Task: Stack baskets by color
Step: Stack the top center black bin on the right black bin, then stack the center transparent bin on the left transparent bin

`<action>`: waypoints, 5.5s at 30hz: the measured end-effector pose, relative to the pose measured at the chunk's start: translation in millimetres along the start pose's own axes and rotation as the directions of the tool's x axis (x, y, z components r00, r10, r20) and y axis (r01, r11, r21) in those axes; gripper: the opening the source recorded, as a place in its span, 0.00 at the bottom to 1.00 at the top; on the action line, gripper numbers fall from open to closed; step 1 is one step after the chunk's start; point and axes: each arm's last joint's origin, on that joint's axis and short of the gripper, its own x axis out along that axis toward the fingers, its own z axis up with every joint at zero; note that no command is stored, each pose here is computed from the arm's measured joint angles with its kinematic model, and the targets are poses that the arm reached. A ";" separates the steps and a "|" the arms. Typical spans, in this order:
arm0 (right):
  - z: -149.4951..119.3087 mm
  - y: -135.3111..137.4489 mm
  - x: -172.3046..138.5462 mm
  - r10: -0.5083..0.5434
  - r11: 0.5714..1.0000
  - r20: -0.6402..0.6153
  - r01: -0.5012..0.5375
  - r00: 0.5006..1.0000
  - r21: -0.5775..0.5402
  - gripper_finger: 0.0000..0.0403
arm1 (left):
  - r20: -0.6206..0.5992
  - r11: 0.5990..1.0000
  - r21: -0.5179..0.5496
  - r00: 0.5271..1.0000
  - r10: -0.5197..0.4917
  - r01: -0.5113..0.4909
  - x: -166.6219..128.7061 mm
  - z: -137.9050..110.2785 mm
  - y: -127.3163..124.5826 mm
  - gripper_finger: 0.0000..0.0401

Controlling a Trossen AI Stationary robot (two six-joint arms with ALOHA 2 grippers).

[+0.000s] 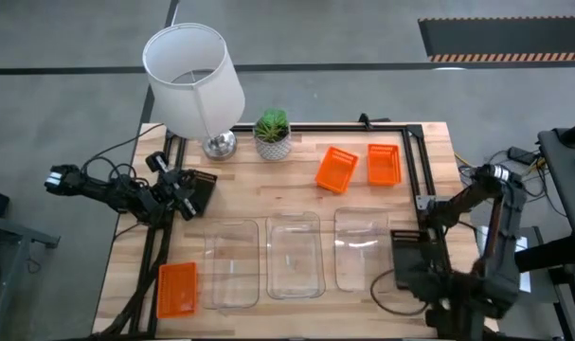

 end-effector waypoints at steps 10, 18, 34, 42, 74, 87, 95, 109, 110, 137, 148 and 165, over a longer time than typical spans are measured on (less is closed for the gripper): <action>-20.3 20.4 40.6 -0.143 0.990 -0.099 0.144 0.985 0.004 0.02 | -0.013 1.000 0.008 1.000 -0.016 0.016 1.6 -2.1 -3.6 0.05; -24.1 28.4 53.0 -0.180 0.984 -0.108 0.179 0.978 -0.013 0.02 | -0.015 1.000 0.010 1.000 -0.018 0.018 1.8 -2.3 -4.0 0.05; -29.7 43.9 79.5 -0.266 0.963 -0.181 0.253 0.947 -0.090 0.02 | -0.014 1.000 0.010 1.000 -0.018 0.018 1.8 -2.2 -3.9 0.05; -30.4 45.8 83.4 -0.281 0.959 -0.184 0.272 0.942 -0.074 0.09 | -0.014 1.000 0.010 1.000 -0.017 0.017 1.8 -2.2 -3.9 0.05; -27.2 36.5 71.2 -0.189 0.981 -0.219 0.193 0.957 -0.005 0.04 | -0.016 1.000 0.011 1.000 -0.019 0.019 1.9 -2.4 -4.2 0.05; -19.8 26.5 68.3 -0.220 0.969 -0.195 0.237 0.956 0.066 0.02 | -0.029 0.999 0.018 0.999 -0.036 0.037 3.1 -4.4 -7.6 0.05; -13.1 19.4 59.5 -0.168 0.968 -0.160 0.194 0.973 0.160 0.02 | -0.025 0.999 -0.037 0.999 -0.033 0.032 3.1 -4.1 -7.2 0.05; -28.9 33.3 113.2 -0.141 0.970 -0.187 0.173 0.972 0.172 0.02 | -0.020 0.997 -0.064 0.999 -0.043 0.042 3.5 -3.9 -7.8 0.05; -28.8 33.6 113.4 -0.135 0.970 -0.187 0.168 0.973 0.174 0.02 | -0.022 0.997 -0.063 0.999 -0.045 0.043 3.6 -4.0 -8.0 0.05; 14.4 -23.6 32.3 -0.327 0.921 0.663 0.383 0.674 0.065 0.02 | -0.070 0.825 -0.546 0.973 -0.221 0.148 43.9 -5.2 -39.5 0.05; 44.4 -42.6 75.4 -0.420 0.835 0.708 0.547 0.567 0.057 0.02 | -0.142 0.798 -0.561 0.924 -0.355 0.220 109.3 12.1 -78.9 0.05; 105.7 -124.8 117.1 0.092 0.877 0.887 0.385 0.453 -0.287 0.02 | -0.249 0.793 -0.544 0.849 -0.466 0.275 162.8 23.0 -112.9 0.05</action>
